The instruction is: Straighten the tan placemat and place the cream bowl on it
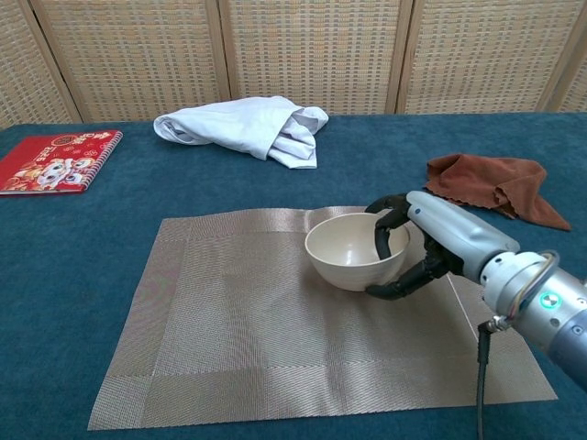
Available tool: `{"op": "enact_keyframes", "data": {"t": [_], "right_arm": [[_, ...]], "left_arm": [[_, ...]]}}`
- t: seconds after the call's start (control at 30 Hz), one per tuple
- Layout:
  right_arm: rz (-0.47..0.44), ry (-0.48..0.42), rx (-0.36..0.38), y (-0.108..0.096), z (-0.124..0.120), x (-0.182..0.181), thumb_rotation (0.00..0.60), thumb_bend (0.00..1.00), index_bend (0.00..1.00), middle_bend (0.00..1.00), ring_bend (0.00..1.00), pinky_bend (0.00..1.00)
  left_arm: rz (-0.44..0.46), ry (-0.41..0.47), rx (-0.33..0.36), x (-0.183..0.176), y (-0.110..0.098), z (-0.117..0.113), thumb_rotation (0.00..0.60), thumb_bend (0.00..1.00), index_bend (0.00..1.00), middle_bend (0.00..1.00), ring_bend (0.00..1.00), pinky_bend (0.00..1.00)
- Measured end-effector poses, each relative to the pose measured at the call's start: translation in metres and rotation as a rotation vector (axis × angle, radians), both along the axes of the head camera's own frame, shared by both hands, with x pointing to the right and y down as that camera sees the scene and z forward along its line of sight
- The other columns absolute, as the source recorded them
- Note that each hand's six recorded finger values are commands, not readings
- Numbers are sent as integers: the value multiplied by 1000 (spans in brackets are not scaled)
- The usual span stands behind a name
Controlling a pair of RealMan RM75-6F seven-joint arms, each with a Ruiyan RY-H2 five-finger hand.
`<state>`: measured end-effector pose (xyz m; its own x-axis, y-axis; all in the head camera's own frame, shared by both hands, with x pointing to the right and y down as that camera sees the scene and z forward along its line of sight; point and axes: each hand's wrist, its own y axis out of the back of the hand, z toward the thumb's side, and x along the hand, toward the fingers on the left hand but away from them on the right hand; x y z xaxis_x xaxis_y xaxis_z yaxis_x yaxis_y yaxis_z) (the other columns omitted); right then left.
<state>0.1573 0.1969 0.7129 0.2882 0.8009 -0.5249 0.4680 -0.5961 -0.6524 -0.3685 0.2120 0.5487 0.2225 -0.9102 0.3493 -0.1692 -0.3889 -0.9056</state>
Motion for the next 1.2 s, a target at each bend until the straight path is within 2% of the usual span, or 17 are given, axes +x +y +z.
{"op": "enact_keyframes", "data": {"t": [0.17,0.2,0.33,0.47,0.67,1.0,1.2], "right_arm": [[-11,14,-18,7,9,-3,600,532,705,280,32,152],[-19,21,-21,8,10,-4,600,514,646,230,22,139],[-63,52,-23,11,11,-1,600,462,308,21,0,47],[-79,65,-5,10,6,2,600,453,157,0,0,15],[-88,88,20,7,-6,13,600,440,128,0,0,2],[-48,105,80,-1,-40,52,600,435,119,0,0,2],[-25,176,149,-10,-62,97,600,404,111,0,0,2]], "left_arm": [[-14,8,8,-3,-2,-3,600,247,16,0,0,0],[-14,7,6,-4,-2,-3,600,247,16,0,0,0],[-18,2,-7,-6,-3,1,600,248,16,0,0,0],[-18,3,-6,-6,-4,1,600,248,16,0,0,0],[-21,2,-5,-6,-4,1,600,247,16,0,0,0],[-23,-5,4,-5,-4,0,600,247,16,0,0,0],[-34,-21,-4,-8,-4,3,600,247,16,0,0,0]]}}
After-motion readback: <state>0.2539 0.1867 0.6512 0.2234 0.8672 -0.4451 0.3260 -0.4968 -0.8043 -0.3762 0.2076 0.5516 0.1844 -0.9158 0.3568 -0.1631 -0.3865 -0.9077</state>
